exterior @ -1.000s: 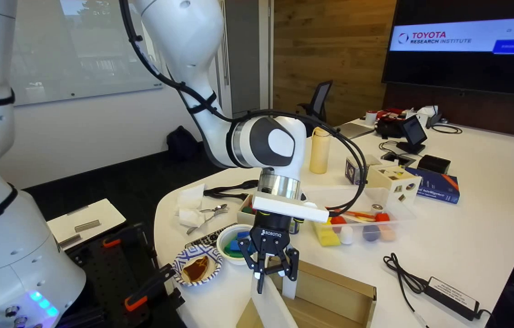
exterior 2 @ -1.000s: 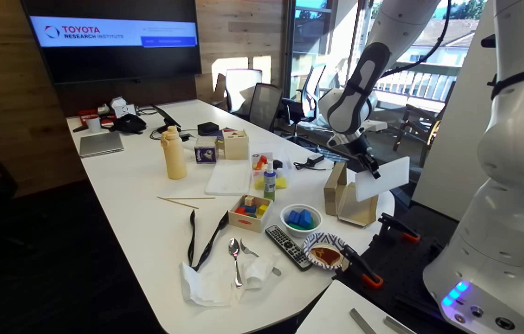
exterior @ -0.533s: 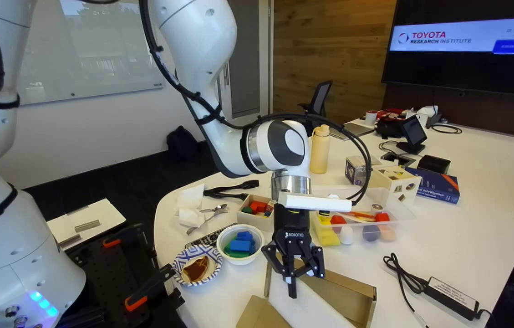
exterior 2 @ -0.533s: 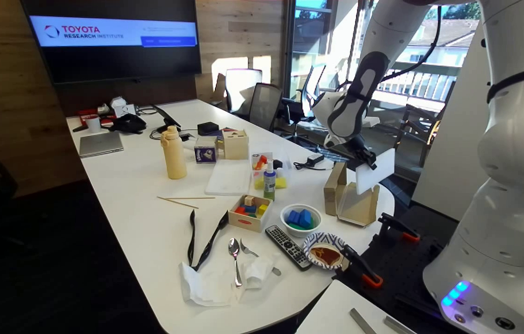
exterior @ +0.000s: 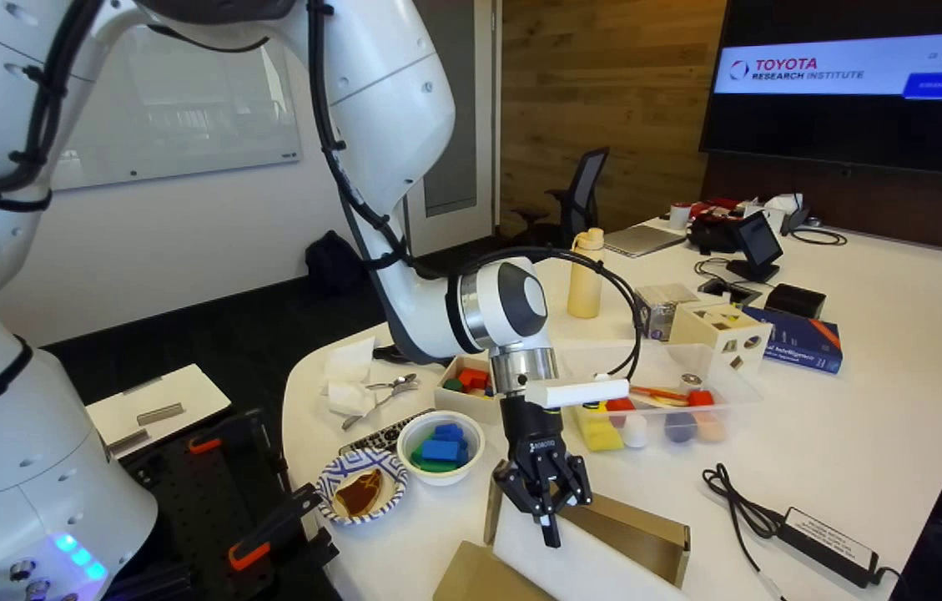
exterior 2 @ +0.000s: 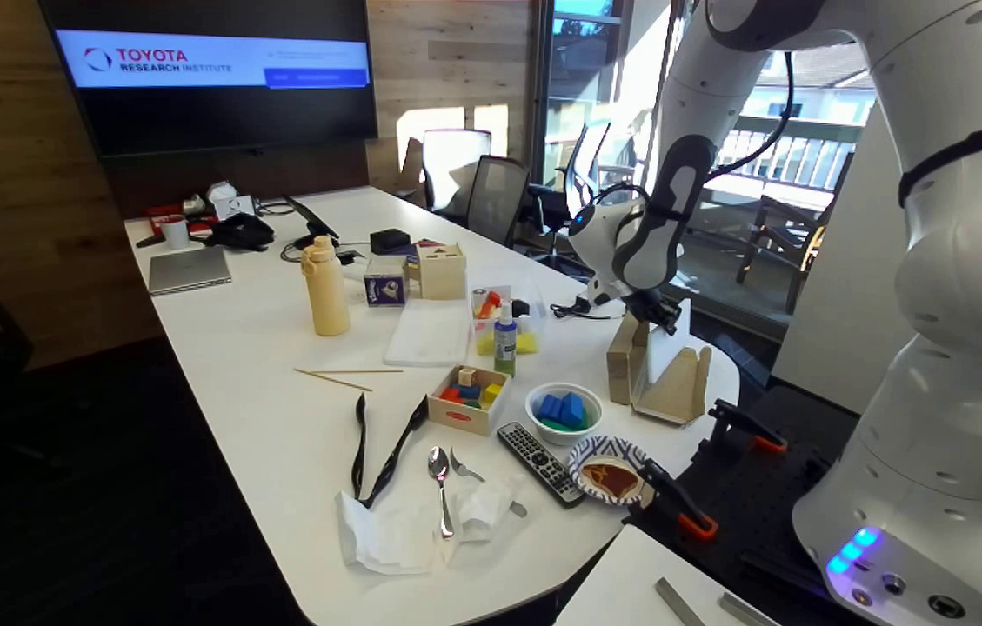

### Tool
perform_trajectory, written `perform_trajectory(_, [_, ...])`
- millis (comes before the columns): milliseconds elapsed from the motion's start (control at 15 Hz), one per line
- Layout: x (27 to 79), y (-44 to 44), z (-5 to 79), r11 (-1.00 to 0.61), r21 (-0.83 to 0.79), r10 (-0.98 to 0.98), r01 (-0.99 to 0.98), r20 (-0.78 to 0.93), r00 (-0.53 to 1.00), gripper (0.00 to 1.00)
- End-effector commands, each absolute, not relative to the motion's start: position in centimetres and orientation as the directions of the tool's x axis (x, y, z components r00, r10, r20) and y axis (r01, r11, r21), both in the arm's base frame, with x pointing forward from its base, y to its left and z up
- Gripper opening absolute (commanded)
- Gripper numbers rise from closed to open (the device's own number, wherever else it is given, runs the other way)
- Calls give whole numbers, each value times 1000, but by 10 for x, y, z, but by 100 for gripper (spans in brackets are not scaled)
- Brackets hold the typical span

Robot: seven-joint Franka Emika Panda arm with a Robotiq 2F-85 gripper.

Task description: Put the paper in the box

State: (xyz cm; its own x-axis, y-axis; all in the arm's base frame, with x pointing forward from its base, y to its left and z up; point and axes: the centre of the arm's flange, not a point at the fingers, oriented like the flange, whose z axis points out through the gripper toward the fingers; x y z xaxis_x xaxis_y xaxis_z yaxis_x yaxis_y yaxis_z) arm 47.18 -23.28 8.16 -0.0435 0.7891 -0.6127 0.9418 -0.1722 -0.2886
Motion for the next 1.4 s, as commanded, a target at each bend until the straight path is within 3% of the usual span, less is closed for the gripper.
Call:
perform_trajectory(0, [470,-226,69,-76,-251,800,965,-593,-91,0])
perform_trajectory(667, [479,-203,69,170,-188,771,967,-587,-249,0])
perform_trajectory(1133, [479,-198,60,246,-205,748,947,-581,-320,0])
perform_trajectory(1200, [479,-197,59,254,-207,747,945,-579,-328,25])
perform_trajectory(1333, [478,-197,58,264,-202,749,943,-573,-332,33])
